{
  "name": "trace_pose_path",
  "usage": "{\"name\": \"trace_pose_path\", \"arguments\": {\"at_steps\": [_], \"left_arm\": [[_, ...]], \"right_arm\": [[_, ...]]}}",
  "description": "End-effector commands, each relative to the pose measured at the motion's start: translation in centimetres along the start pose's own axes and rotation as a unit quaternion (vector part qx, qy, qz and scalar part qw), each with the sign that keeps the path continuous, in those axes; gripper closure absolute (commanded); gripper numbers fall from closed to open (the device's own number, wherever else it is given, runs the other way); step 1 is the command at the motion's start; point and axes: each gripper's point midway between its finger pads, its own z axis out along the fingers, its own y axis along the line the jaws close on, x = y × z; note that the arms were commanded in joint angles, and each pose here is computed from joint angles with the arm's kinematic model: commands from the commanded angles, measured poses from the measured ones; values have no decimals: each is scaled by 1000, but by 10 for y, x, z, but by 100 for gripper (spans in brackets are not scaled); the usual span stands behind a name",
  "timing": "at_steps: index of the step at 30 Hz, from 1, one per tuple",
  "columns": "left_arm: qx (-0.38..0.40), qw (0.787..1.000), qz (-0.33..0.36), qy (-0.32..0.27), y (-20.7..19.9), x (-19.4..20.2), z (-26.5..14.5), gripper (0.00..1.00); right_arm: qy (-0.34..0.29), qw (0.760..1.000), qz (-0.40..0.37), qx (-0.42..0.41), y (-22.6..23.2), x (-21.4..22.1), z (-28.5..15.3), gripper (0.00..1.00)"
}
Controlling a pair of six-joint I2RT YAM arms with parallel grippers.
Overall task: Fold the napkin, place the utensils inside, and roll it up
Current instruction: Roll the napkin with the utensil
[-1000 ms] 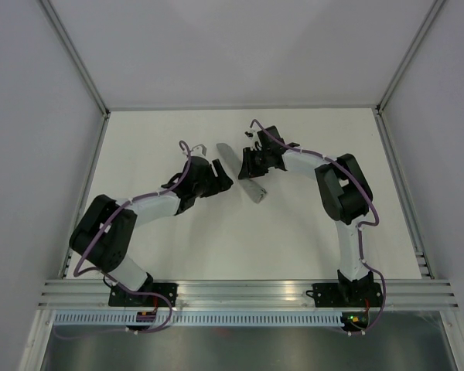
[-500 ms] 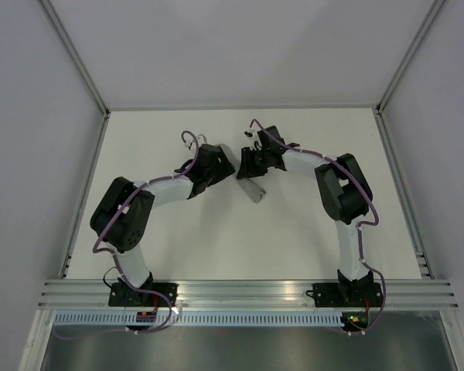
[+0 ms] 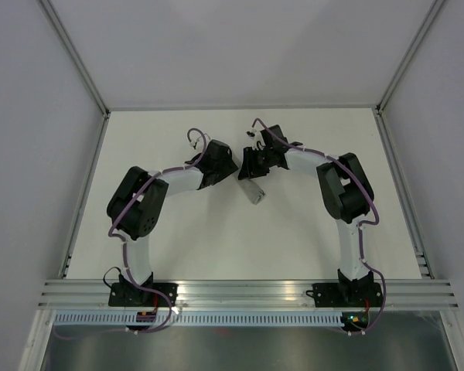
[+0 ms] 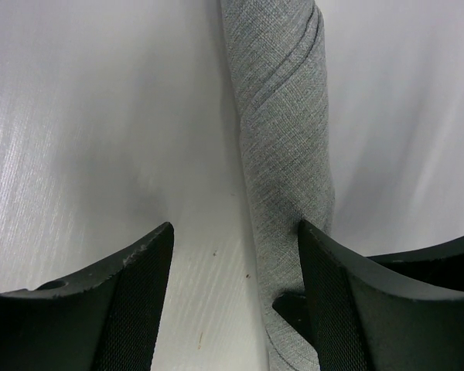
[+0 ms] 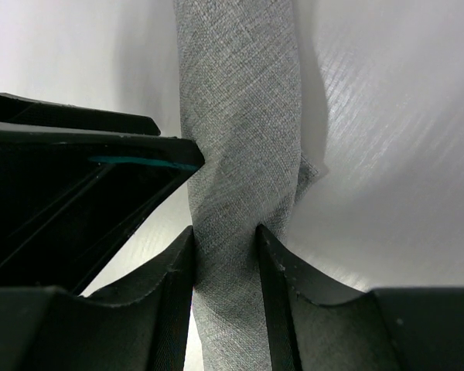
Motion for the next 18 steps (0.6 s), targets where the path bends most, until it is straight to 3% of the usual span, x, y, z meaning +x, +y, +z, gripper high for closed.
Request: {"name": "trace_pose_path", "arguments": {"at_steps": [1, 18], "left_arm": [[-21, 1000, -13, -2, 0, -2, 6, 30], [-10, 999, 29, 28, -21, 0, 19, 28]], "right_arm": [[-1, 1000, -6, -16, 15, -12, -20, 57], [-67, 995, -70, -36, 37, -55, -90, 50]]}}
